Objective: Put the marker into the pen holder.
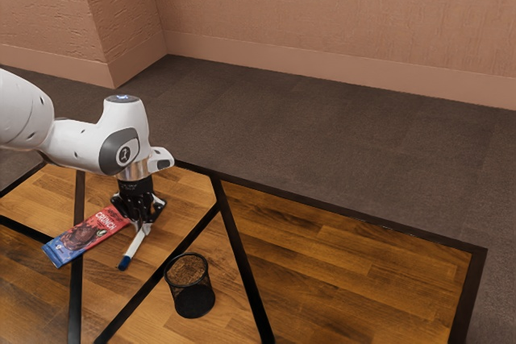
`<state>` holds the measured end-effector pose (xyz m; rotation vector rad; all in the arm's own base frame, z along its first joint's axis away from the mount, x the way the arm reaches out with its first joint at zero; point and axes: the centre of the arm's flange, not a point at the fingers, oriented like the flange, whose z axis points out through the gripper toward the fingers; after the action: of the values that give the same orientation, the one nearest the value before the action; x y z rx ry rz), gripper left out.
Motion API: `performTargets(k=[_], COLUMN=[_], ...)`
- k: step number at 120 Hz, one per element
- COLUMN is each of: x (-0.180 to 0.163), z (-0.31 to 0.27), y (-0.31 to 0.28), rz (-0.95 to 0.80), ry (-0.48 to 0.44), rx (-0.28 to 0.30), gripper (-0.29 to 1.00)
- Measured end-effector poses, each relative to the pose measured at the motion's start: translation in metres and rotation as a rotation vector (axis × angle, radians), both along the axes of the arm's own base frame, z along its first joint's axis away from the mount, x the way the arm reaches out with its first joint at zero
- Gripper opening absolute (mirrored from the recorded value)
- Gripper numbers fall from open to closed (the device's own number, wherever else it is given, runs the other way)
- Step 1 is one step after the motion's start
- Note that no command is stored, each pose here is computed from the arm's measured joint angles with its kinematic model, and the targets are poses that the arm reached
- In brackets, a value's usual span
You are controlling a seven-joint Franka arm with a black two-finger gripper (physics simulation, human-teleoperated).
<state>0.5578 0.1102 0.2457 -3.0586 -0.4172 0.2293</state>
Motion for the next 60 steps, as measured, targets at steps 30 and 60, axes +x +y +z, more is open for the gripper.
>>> performTargets(k=[30, 60], x=[0.004, -0.020], z=[0.040, 0.144], y=[-0.002, -0.086], rz=[-0.020, -0.232], ry=[-0.062, -0.269], rx=[0.036, 0.128], gripper=[-0.08, -0.08])
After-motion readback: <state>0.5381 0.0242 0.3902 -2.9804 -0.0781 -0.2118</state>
